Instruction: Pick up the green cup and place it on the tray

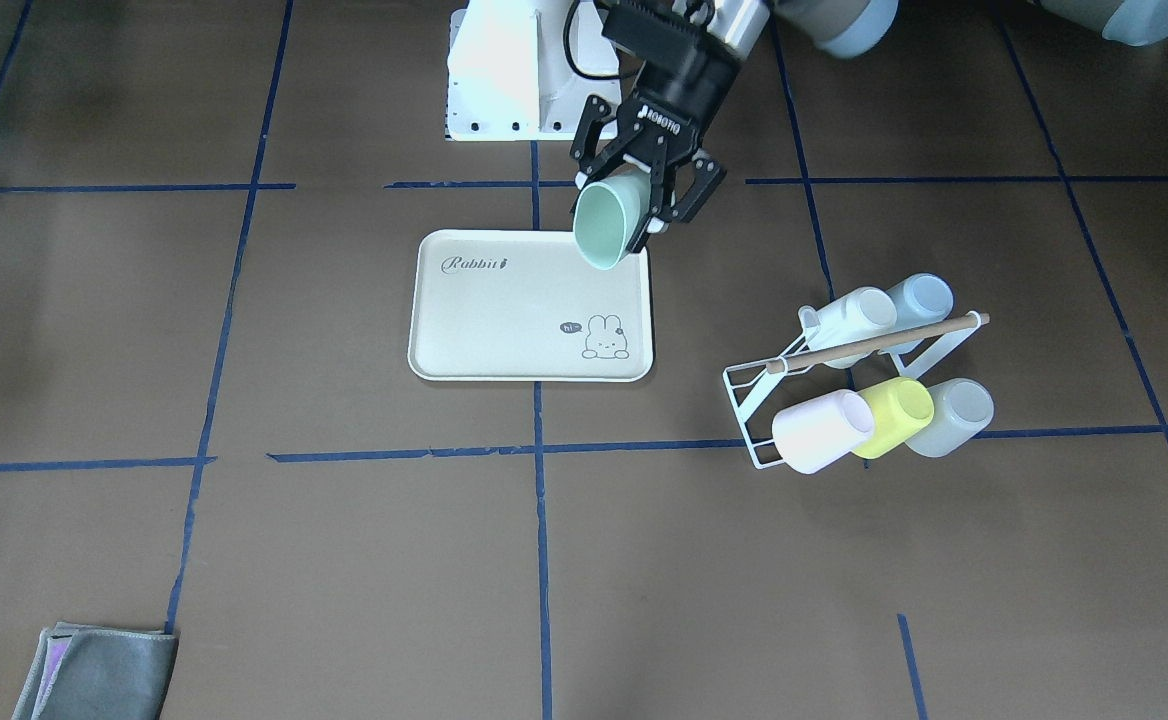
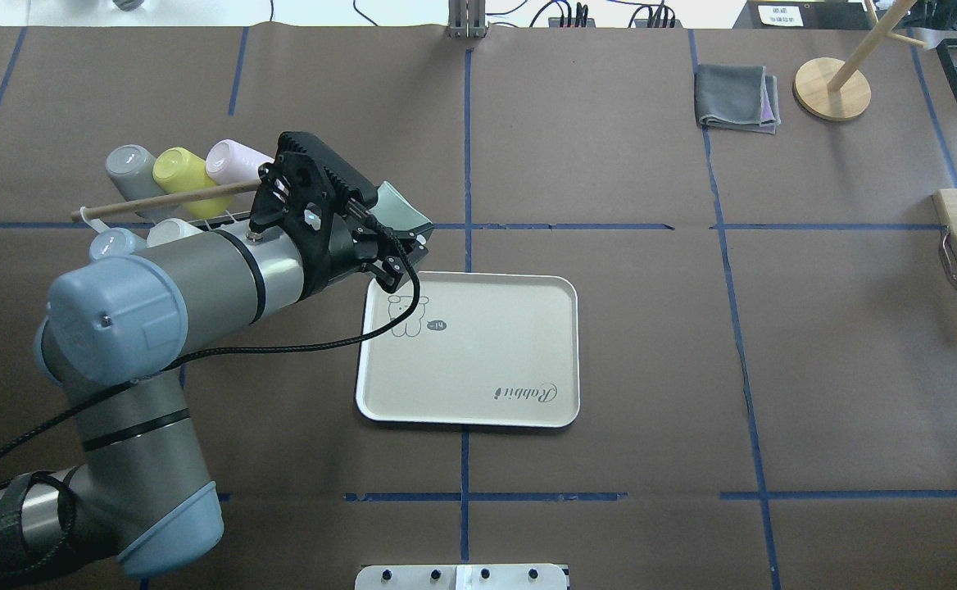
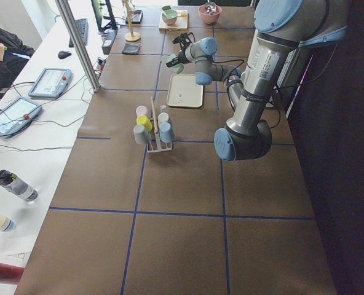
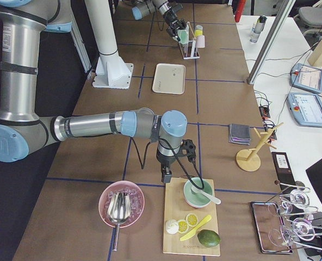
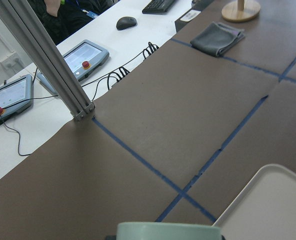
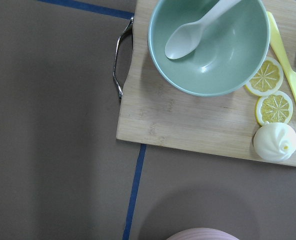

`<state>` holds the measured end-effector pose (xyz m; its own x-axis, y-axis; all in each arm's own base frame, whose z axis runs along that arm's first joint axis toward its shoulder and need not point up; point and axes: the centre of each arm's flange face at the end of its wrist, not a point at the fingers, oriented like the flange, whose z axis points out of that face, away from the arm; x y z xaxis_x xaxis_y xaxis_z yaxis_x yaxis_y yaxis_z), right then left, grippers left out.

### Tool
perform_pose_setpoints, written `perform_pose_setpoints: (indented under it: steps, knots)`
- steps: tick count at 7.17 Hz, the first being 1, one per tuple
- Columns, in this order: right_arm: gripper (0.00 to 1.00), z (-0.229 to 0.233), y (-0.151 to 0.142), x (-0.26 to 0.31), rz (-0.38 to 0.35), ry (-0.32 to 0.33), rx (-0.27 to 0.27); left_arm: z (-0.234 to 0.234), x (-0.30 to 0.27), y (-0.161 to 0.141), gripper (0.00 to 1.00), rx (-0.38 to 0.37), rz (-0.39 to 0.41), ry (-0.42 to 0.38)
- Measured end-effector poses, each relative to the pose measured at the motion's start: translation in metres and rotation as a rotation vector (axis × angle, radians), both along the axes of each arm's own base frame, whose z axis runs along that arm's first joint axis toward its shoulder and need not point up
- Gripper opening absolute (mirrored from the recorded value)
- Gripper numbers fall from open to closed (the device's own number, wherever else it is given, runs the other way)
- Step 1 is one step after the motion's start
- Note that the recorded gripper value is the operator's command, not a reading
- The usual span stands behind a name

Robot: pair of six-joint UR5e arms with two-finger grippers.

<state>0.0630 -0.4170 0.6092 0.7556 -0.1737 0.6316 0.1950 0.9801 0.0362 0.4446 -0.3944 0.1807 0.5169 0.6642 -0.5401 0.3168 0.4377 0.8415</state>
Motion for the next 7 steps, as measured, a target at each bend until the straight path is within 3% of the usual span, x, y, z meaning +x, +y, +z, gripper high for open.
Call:
perform_pose_setpoints:
  steps: [2, 3, 7]
  knots:
    - [1.0, 0.002, 0.0, 0.0, 0.0, 0.0, -0.004, 0.069, 0.051, -0.007, 0.75, 0.036, 0.025, 0.135]
    - [1.0, 0.002, 0.0, 0.0, -0.001, 0.0, -0.004, 0.092, 0.069, -0.002, 0.77, 0.047, 0.043, 0.166]
    - [1.0, 0.004, 0.0, 0.0, -0.001, 0.0, -0.007, 0.1, 0.139, 0.026, 0.77, 0.05, 0.034, 0.155]
